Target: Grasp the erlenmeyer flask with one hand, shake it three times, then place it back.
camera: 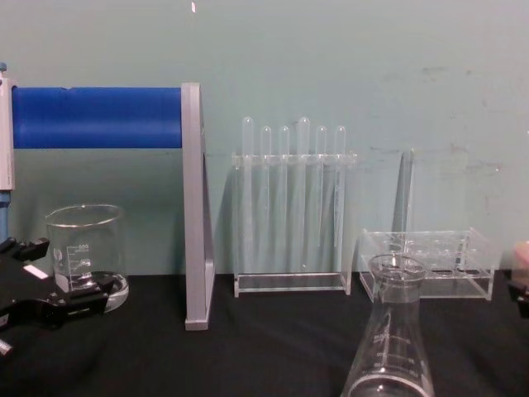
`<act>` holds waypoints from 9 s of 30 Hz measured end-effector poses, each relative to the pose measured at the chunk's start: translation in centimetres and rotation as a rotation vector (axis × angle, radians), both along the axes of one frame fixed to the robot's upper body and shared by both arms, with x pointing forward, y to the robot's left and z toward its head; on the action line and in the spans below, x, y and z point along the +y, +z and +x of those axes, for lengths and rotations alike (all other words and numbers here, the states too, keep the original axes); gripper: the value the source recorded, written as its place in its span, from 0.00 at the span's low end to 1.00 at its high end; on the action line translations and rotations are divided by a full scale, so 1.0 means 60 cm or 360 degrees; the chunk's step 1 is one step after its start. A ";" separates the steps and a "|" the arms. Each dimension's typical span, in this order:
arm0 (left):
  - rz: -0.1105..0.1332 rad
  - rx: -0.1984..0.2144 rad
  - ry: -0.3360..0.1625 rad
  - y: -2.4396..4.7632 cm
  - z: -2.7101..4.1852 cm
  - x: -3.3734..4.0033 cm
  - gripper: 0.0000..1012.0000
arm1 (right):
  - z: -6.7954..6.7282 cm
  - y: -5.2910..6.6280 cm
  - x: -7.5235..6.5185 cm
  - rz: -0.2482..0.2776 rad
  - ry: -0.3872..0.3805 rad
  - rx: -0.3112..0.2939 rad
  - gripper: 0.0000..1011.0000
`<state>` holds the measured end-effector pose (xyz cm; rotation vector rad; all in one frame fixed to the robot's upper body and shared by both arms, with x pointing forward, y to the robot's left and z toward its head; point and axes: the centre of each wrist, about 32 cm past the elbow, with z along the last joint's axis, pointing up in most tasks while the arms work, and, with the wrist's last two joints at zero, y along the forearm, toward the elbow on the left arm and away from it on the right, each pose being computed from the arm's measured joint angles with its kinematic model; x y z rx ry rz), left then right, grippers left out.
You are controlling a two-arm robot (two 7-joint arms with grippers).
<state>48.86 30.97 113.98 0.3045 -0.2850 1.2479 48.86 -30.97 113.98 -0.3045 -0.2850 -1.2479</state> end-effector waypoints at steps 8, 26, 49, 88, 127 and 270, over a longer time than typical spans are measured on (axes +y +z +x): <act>0.0000 0.0000 0.0000 0.000 0.000 0.000 0.99 | 0.000 0.000 0.000 0.0000 0.0000 0.0000 0.99; 0.0000 0.0000 0.0000 0.000 0.000 0.000 0.99 | 0.000 0.000 0.000 0.0000 0.0000 0.0000 0.99; 0.0000 0.0000 0.0000 0.000 0.000 0.000 0.99 | -0.054 0.009 -0.025 0.0275 0.0440 0.0208 0.99; 0.0000 0.0000 0.0000 0.000 0.000 0.000 0.99 | -0.015 0.009 0.091 0.0382 0.0754 0.0208 0.99; 0.0000 0.0000 0.0000 0.000 0.000 0.000 0.99 | 0.005 0.007 0.110 0.0420 0.0708 0.0234 0.73; 0.0000 0.0000 0.0000 0.000 0.000 0.000 0.99 | 0.029 0.099 0.096 0.0429 0.0473 0.0073 0.45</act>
